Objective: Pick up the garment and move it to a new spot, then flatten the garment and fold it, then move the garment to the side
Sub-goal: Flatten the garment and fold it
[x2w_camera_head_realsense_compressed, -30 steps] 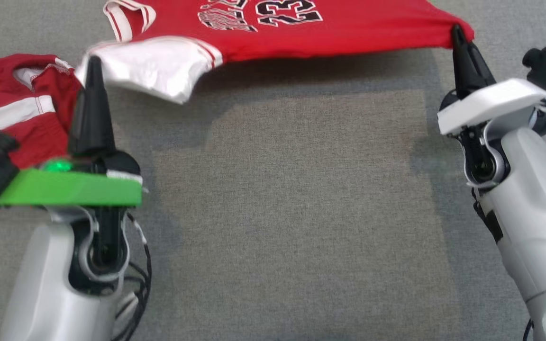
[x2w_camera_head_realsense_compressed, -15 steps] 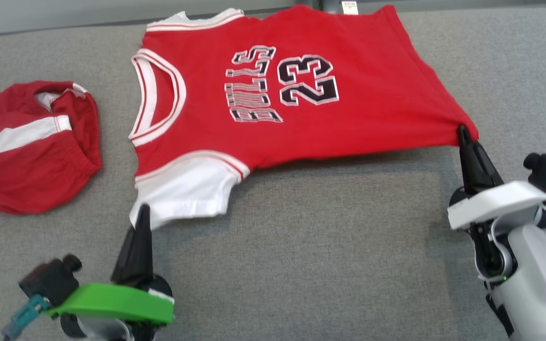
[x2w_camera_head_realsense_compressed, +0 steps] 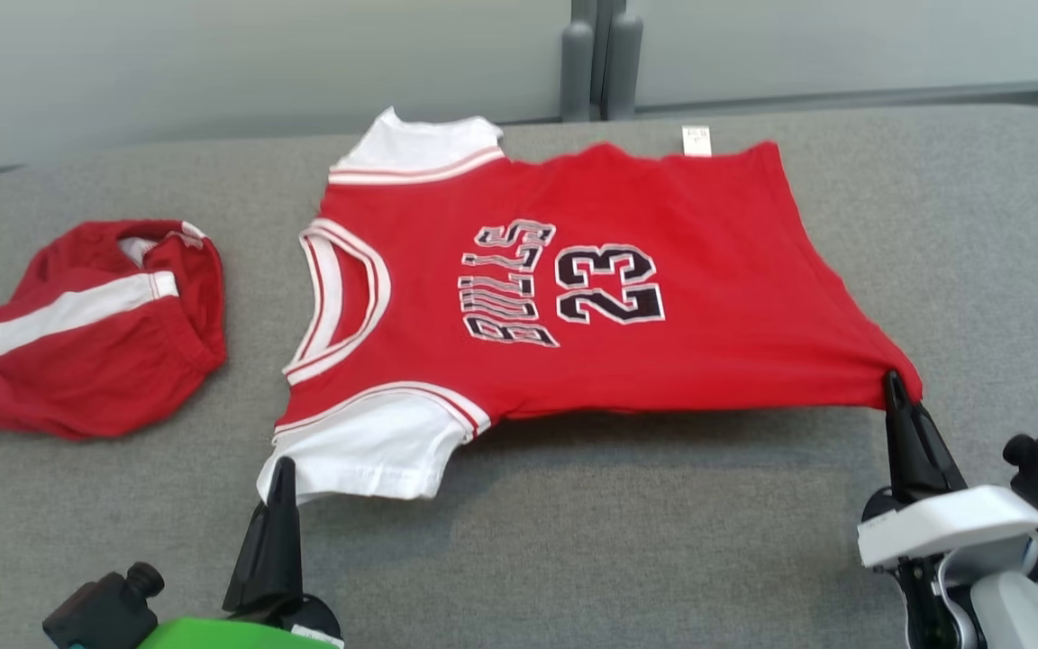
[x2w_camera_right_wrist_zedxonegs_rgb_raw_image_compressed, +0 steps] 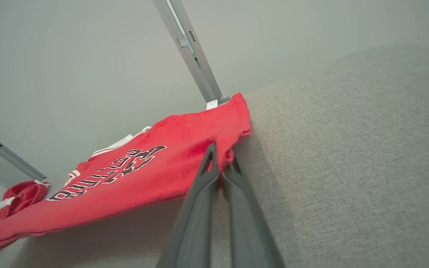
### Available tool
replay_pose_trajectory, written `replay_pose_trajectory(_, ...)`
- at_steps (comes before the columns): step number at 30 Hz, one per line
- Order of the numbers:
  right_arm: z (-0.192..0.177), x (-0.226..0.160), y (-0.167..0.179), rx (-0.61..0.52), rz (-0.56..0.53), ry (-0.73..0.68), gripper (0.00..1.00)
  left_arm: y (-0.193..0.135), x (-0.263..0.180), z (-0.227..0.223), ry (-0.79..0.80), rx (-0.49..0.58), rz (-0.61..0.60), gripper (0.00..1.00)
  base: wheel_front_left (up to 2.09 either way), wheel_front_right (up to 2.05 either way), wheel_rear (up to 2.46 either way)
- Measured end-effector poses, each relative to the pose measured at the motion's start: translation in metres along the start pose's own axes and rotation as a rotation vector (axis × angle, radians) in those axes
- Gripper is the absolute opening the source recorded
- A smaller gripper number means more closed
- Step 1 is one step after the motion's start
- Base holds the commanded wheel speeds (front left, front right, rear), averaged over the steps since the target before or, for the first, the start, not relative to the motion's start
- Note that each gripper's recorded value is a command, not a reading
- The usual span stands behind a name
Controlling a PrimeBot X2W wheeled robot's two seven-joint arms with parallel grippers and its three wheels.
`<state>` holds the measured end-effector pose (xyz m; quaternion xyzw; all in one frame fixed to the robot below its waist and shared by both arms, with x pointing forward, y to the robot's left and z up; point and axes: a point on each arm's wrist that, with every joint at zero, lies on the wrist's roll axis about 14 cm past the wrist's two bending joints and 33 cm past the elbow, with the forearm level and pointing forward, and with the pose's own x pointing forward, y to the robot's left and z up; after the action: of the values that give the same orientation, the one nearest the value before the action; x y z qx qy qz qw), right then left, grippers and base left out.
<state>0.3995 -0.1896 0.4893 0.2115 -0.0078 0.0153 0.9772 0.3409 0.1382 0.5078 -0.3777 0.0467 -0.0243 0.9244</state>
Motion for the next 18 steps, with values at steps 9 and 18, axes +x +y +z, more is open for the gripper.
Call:
replay_pose_trajectory(9,0.021,-0.036,0.017,0.001,0.025,-0.029,0.00,-0.035,-0.029,0.017,-0.053,-0.013,-0.083,0.00,0.00,0.00,0.00)
replay_pose_trajectory(18,0.026,-0.058,0.013,-0.005,-0.003,0.003,0.00,-0.042,-0.034,0.025,-0.059,0.008,-0.091,0.00,0.00,0.00,0.00)
